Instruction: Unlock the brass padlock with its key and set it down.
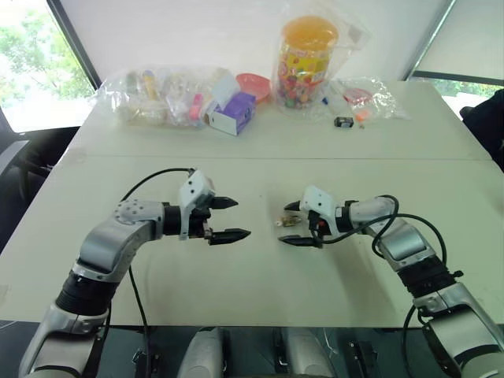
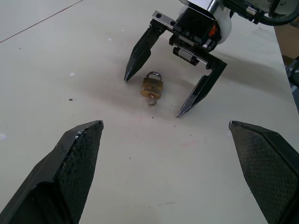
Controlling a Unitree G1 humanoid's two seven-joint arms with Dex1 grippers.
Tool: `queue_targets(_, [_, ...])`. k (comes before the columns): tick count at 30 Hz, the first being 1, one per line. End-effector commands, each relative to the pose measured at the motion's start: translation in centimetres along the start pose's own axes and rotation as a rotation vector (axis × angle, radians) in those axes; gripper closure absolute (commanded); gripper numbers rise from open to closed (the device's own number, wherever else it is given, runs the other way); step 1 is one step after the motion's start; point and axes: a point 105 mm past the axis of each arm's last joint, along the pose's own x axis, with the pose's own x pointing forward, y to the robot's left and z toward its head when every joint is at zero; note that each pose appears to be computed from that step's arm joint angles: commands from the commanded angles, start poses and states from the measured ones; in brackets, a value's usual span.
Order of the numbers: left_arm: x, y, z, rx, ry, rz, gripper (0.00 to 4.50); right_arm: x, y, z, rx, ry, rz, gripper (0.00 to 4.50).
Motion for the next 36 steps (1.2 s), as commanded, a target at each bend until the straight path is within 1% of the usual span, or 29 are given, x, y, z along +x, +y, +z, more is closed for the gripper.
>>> queue_targets(1, [-0.4, -0.1, 1.2, 0.046, -0.033, 0.009, 0.0, -0.4, 0.1, -1.7, 0.005, 0.073, 0.005, 0.56])
queue_targets(2, [-0.4, -0.2, 1.2, 0.046, -0.033, 0.008, 0.0, -0.6, 0.1, -1.8, 0.008, 0.078, 0.003, 0.89])
queue_targets(3, [-0.3, -0.2, 1.2, 0.046, -0.033, 0.008, 0.0, -0.7, 0.1, -1.9, 0.01, 0.081, 0.003, 1.34])
queue_targets(5, [-0.3, -0.2, 1.2, 0.047, -0.031, 0.006, 0.0, -1.0, 0.0, -2.3, 0.01, 0.1, -0.001, 2.45])
queue_targets(8, [-0.3, -0.2, 1.1, 0.049, -0.028, 0.005, 0.0, -1.4, -0.1, -2.9, 0.017, 0.124, -0.003, 3.74])
queue_targets(11, [-0.2, -0.3, 1.0, 0.051, -0.029, 0.001, 0.0, -1.6, -0.1, -3.0, 0.008, 0.13, -0.012, 3.8])
queue_targets(13, [0.0, -0.4, 1.0, 0.045, -0.033, -0.005, 0.0, -1.8, -0.3, -2.2, -0.053, 0.113, -0.043, 3.8])
queue_targets(15, [0.3, -0.4, 1.1, 0.036, -0.042, -0.012, 0.0, -2.0, -0.6, -0.6, -0.137, 0.073, -0.09, 3.8])
queue_targets(17, [0.9, -0.5, 1.7, -0.006, -0.083, -0.032, 0.0, -2.6, -1.1, 3.0, -0.306, 0.0, -0.18, 3.8])
queue_targets(19, [1.5, -0.6, 2.8, -0.054, -0.133, -0.059, 0.0, -3.2, -0.6, 6.0, -0.479, -0.042, -0.233, 3.8])
queue_targets(22, [2.1, -1.0, 4.3, -0.106, -0.176, -0.129, 0.0, -3.6, 0.5, 8.2, -0.629, -0.063, -0.256, 3.8])
queue_targets(26, [2.7, -1.0, 5.6, -0.123, -0.207, -0.181, 0.0, -3.7, 1.9, 9.7, -0.728, -0.081, -0.275, 3.8])
queue_targets(36, [2.9, -0.4, 5.1, -0.112, -0.191, -0.2, 0.0, -3.9, 2.8, 10.5, -0.776, -0.075, -0.277, 3.8])
